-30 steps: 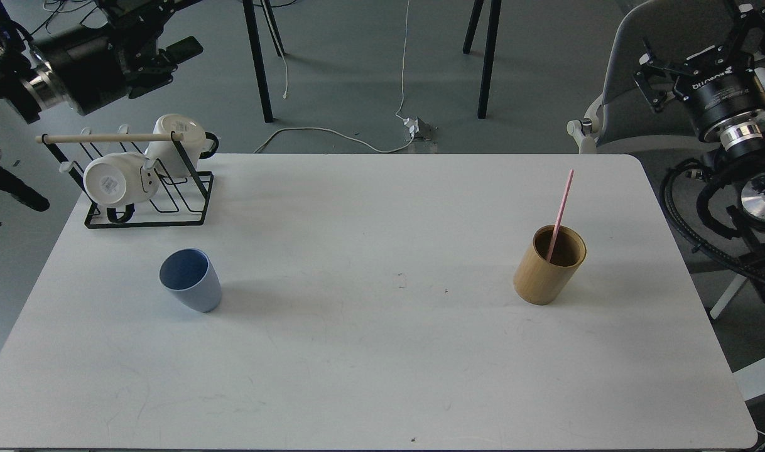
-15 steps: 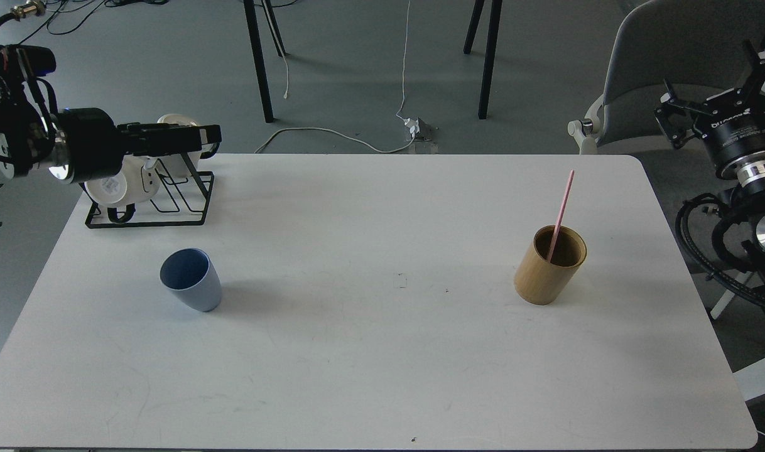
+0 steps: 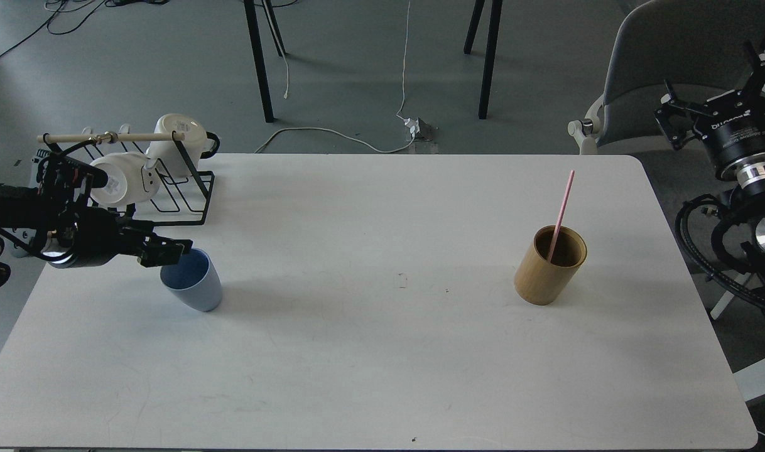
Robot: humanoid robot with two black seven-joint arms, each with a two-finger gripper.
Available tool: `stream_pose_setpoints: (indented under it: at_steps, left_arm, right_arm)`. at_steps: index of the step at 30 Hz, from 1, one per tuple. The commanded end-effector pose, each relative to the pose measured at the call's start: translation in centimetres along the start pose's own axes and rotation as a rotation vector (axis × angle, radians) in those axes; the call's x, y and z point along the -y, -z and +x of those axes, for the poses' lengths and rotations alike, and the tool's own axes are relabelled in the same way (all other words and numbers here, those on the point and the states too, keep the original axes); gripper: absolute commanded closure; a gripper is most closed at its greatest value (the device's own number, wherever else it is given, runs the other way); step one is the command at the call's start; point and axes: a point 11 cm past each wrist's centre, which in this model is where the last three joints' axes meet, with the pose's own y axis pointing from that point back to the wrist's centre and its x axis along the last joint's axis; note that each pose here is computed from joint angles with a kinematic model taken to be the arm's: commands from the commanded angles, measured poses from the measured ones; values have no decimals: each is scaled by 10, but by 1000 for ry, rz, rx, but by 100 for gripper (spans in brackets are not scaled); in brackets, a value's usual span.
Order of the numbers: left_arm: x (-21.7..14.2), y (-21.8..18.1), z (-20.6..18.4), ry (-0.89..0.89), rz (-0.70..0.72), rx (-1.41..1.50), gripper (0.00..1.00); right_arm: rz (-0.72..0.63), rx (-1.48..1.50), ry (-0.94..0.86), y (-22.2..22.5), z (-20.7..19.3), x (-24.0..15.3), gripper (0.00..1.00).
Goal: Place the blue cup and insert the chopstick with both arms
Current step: 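Grasp the light blue cup with the left gripper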
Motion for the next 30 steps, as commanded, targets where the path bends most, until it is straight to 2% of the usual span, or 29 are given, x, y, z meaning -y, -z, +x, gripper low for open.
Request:
stream_pose_setpoints:
  at_steps: [1, 5, 6, 10, 13, 17, 23, 27, 30]
  left_arm:
    - [12, 6, -14, 17, 20, -17, 30]
    - [15, 5, -17, 11, 10, -23, 61]
    - [16, 4, -17, 12, 3, -26, 64]
    - [20, -5, -16, 12, -37, -26, 69]
    - [28, -15, -15, 14, -62, -21, 78]
    - [34, -17, -14, 14, -64, -22, 84]
    - [29, -20, -7, 7, -91, -14, 99]
    - [10, -25, 37, -23, -103, 30, 100]
    - [-3, -42, 86, -82, -122, 97, 100]
  right_arm:
    - [0, -1, 0, 1, 0, 0, 1]
    - [0, 0, 0, 0, 0, 0, 1]
    - [0, 0, 0, 0, 0, 0, 1]
    - [8, 4, 0, 2, 0, 0, 1]
    - [10, 3, 0, 3, 0, 0, 1]
    - [16, 1, -4, 6, 1, 0, 1]
    - [26, -5, -7, 12, 2, -1, 1]
    - [37, -10, -8, 18, 3, -1, 1]
    - [52, -21, -10, 27, 4, -2, 1]
